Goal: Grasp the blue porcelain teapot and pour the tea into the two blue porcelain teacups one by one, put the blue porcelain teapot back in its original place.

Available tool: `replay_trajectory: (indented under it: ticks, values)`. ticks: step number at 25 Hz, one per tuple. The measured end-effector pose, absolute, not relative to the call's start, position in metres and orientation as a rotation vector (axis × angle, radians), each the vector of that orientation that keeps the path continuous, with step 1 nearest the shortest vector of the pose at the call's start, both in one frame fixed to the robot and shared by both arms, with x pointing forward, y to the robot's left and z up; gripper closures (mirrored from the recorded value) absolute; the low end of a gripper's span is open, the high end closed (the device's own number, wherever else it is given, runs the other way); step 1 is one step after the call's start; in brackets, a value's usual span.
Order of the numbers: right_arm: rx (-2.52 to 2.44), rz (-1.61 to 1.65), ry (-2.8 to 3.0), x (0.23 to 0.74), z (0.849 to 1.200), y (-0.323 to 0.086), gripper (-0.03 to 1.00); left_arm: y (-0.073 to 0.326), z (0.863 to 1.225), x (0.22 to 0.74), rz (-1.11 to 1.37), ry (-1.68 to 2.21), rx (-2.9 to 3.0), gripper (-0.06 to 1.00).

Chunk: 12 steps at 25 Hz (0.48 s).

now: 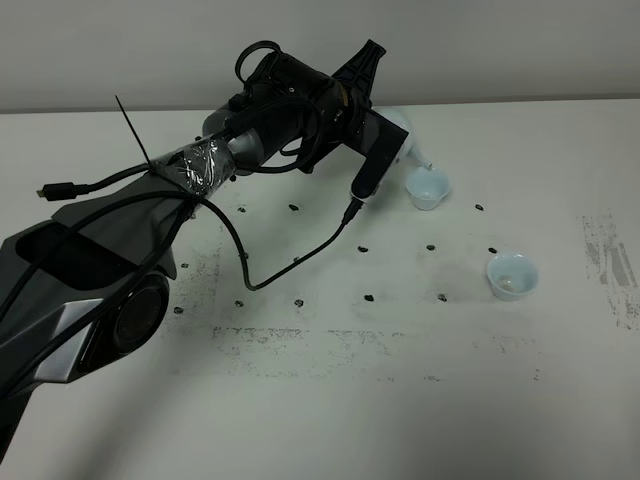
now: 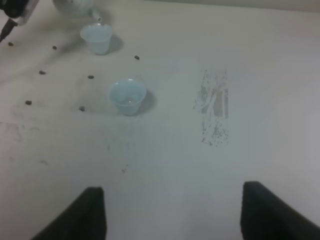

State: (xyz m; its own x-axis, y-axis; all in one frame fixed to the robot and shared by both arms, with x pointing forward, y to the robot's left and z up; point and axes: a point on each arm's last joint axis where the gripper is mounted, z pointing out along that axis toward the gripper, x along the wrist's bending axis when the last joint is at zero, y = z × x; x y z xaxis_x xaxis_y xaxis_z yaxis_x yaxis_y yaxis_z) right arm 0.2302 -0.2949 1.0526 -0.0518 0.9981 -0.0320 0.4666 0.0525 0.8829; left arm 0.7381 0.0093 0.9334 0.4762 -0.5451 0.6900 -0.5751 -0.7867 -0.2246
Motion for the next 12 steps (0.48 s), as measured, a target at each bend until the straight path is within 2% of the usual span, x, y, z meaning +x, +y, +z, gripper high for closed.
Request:
replay_trajectory:
  ticks: [12]
  values:
    - [1.502,0.937,1.613,0.2302,1.0526,-0.2949,0.38,0.0088,0.9362,0.7408,1.300,-1.150,2.619,0.91]
